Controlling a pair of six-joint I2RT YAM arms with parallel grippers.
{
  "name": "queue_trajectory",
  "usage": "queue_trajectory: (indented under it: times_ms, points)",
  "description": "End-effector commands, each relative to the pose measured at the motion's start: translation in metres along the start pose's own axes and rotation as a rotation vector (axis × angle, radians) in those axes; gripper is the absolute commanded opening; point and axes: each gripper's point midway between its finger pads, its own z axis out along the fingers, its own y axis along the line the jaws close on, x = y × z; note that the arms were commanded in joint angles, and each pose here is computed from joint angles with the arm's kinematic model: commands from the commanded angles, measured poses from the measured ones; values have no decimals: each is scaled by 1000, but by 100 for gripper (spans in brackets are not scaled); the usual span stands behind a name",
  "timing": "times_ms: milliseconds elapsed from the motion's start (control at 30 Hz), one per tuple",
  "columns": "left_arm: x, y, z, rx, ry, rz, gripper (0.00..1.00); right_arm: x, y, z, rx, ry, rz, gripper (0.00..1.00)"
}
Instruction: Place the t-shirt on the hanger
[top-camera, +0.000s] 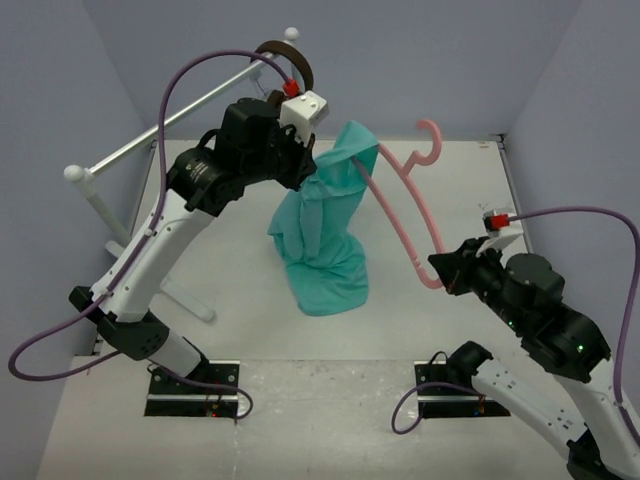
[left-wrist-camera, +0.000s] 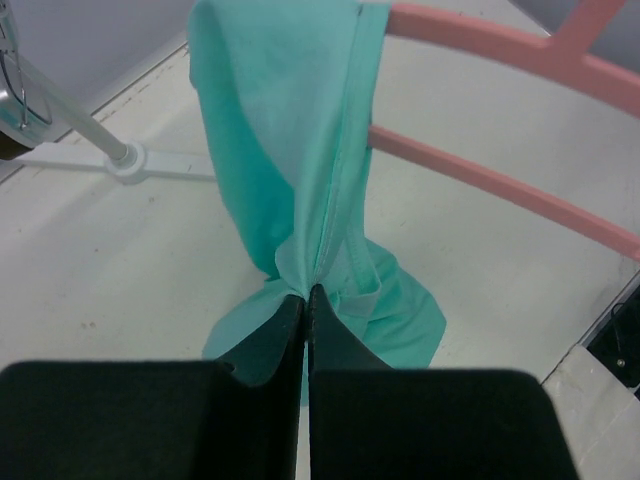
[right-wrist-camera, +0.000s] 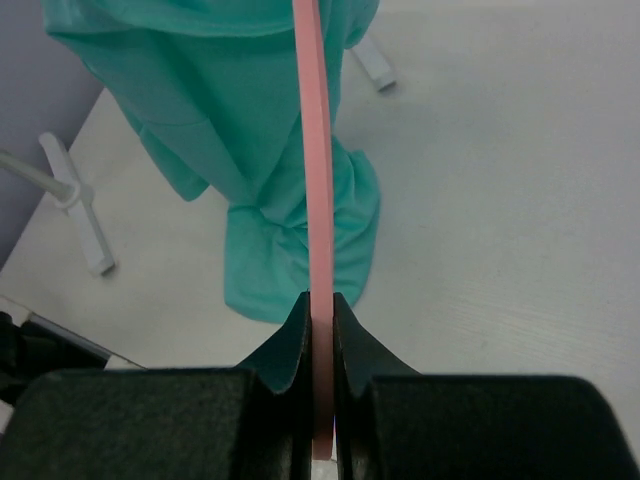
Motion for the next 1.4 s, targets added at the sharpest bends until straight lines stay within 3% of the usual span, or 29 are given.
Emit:
queue_trajectory:
  times_ms: [0,133,300,533,700,833,1000,1233,1367]
  points:
    - [1,6,9,-31,17,11,0,-33,-20,-15,134,-148,133,0]
    - [-7,21,16,-117,-7,-5,0,-31,-62,-48,363,-158,166,0]
    - [-17,36,35,-193,-42,-14,0,-19,-41,-73,219,-42,89,0]
    - [-10,-5,57,22,-35,-62,0,-16,-37,-68,182,-73,111,0]
    - [-7,-36,60,138,-37,-63,0,-16,-47,-45,273,-50,103,0]
    - [3,-78,56,216,-38,-50,0,-40,-54,-28,356,-161,183,0]
    - [12,-95,52,239,-37,-66,0,-65,-54,-20,378,-281,262,0]
    - [25,-107,54,286,-78,-161,0,-75,-41,18,322,-377,395,0]
    - [36,-103,64,254,-80,-213,0,-73,-18,44,188,-385,477,0]
